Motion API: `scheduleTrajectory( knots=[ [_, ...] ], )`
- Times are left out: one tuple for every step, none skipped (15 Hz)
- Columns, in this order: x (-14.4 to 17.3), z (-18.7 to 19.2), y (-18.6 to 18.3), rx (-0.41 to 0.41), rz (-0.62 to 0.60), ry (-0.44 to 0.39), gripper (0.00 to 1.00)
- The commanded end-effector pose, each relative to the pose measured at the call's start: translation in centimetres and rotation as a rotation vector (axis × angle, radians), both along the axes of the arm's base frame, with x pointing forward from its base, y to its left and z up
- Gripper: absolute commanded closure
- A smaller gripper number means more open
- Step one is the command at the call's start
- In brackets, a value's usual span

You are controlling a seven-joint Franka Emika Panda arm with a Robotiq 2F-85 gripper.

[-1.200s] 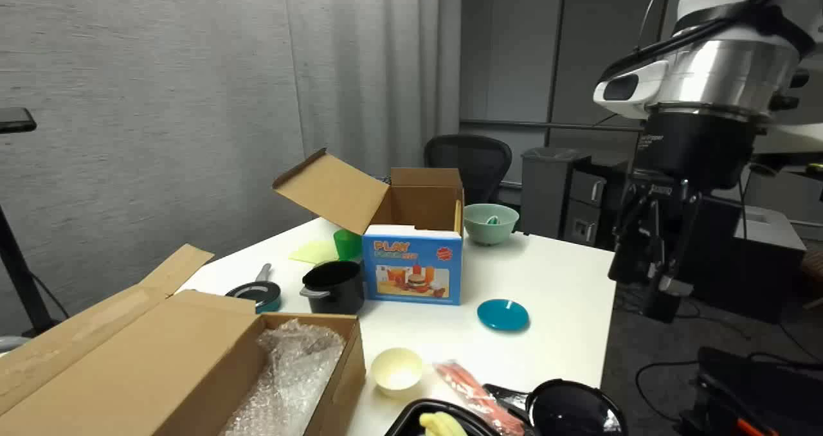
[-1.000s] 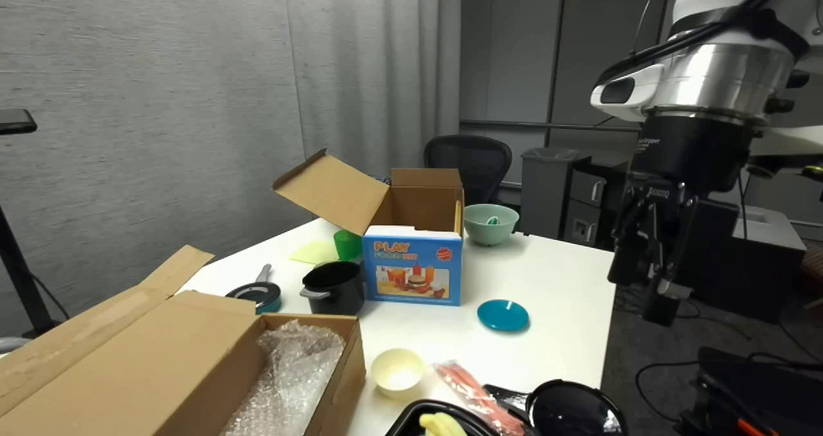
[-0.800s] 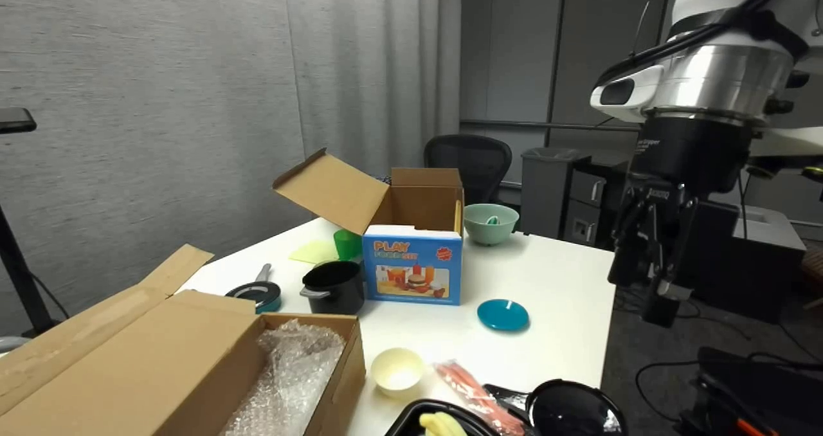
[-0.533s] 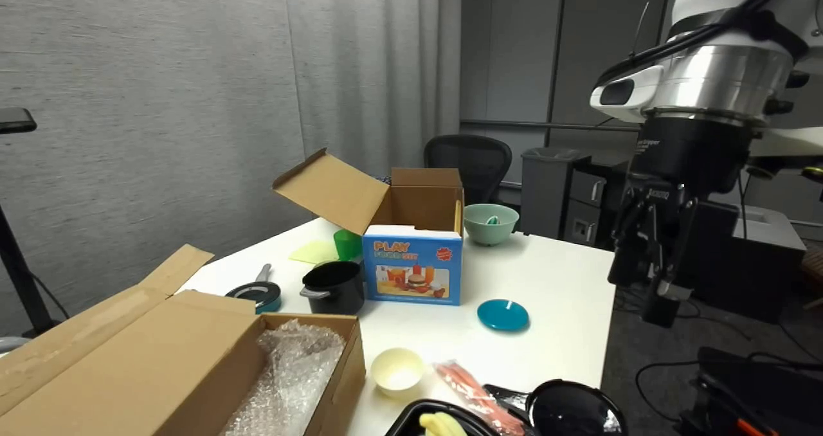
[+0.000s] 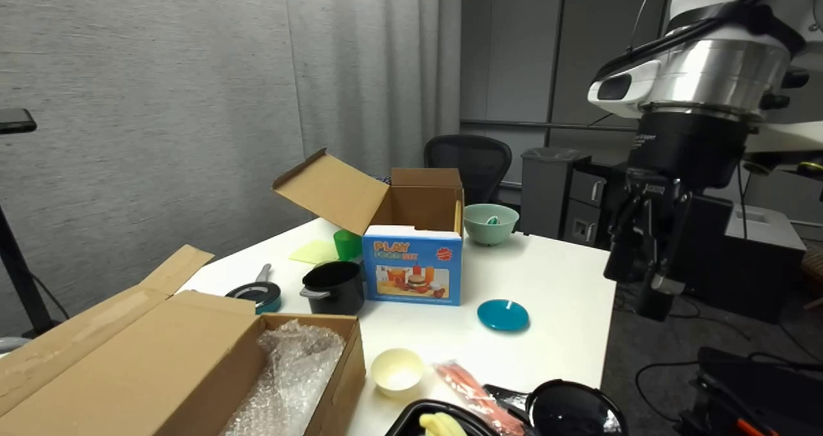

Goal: Pick up the box and slightly move it to the right.

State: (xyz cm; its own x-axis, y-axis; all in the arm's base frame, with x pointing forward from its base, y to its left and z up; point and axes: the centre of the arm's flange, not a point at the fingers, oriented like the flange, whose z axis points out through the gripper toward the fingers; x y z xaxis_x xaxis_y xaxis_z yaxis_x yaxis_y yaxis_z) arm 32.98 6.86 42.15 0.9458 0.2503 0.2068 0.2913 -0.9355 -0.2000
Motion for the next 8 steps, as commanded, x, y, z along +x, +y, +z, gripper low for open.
scheduleTrajectory(
  knots=[
    [0.4,-0.1,-0.1,-0.032,-0.054,-0.049,0.00],
    [0.6,0.0,-0.2,-0.052,-0.067,-0.071,0.00],
    [0.8,0.1,-0.2,-0.065,-0.081,-0.093,0.00],
    [1.0,0.2,-0.3,-0.073,-0.099,-0.107,0.00],
    [1.3,0.3,-0.3,-0.081,-0.122,-0.127,0.00],
    [1.5,0.3,-0.3,-0.086,-0.147,-0.144,0.00],
    [1.7,0.4,-0.3,-0.092,-0.172,-0.162,0.00],
    [-0.3,4.3,-6.6,-0.085,-0.210,-0.182,0.00]
  ],
)
